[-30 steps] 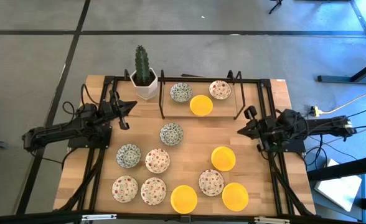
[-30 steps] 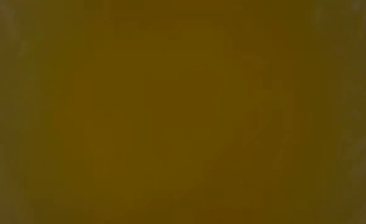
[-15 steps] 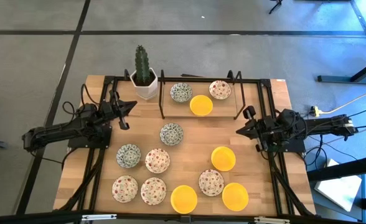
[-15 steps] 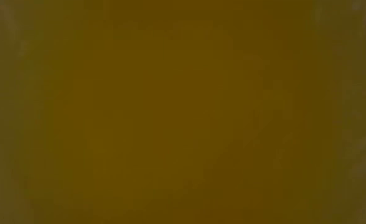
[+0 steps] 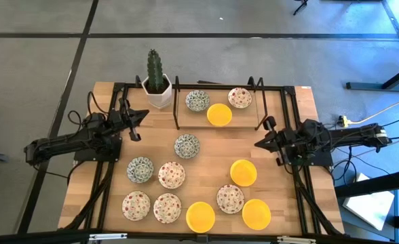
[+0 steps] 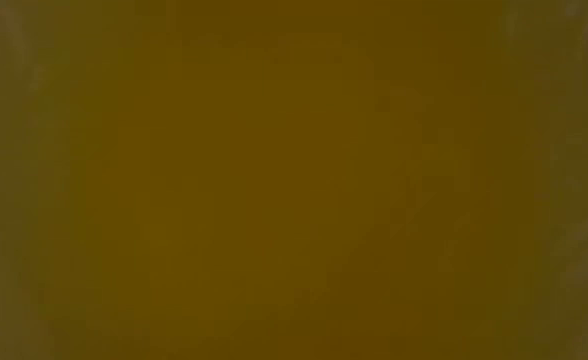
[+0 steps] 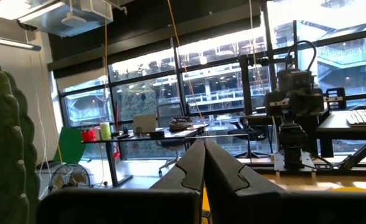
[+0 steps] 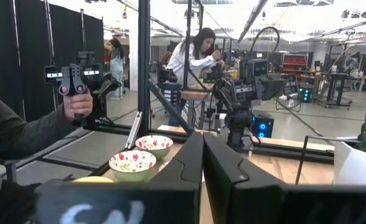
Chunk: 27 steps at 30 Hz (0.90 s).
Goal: Pick & Place Mini bowls
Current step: Stack the green printed bowl on top of the green printed bowl on the shelf
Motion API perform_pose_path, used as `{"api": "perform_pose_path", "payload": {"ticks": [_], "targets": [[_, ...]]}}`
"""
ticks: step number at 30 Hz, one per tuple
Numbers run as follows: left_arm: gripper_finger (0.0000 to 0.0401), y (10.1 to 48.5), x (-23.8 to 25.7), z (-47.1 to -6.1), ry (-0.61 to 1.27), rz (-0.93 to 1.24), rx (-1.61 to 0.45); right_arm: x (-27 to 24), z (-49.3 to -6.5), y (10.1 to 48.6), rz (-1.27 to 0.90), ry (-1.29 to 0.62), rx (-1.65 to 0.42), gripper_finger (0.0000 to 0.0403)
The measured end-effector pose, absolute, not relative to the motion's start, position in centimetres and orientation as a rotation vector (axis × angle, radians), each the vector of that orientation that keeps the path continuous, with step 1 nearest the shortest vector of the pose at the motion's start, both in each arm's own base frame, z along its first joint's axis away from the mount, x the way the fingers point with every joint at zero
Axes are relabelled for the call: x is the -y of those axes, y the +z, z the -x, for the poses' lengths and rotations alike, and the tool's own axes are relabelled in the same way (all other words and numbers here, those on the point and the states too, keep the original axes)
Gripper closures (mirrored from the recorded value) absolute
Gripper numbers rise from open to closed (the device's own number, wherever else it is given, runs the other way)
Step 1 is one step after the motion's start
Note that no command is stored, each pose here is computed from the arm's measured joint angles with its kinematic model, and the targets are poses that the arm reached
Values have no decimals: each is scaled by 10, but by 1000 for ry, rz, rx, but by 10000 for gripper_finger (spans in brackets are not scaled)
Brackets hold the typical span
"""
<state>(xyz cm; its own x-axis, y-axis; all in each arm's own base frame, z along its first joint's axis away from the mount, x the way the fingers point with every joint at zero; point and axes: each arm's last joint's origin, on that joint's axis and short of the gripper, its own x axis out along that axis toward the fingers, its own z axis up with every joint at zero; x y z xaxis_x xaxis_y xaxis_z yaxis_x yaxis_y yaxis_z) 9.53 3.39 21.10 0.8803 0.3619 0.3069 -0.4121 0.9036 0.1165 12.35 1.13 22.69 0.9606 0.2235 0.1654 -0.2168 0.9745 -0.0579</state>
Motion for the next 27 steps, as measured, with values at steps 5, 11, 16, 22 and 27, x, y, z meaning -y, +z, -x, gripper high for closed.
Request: {"api": "perform_pose_path", "payload": {"ticks": [5,11,16,22,27], "targets": [[396,211,-34,-95,406,-181,284,-11,-123,227,40,223,172,389],[394,211,-34,-95,405,-180,284,-11,-123,227,27,224,171,389],[393,211,-34,-95,402,-177,288,-11,-123,227,21,224,170,389],[399,211,-34,-95,395,-157,292,-11,-125,226,-14,170,163,389],[398,212,-34,-95,395,-157,294,-11,-127,225,-16,162,149,389]]}}
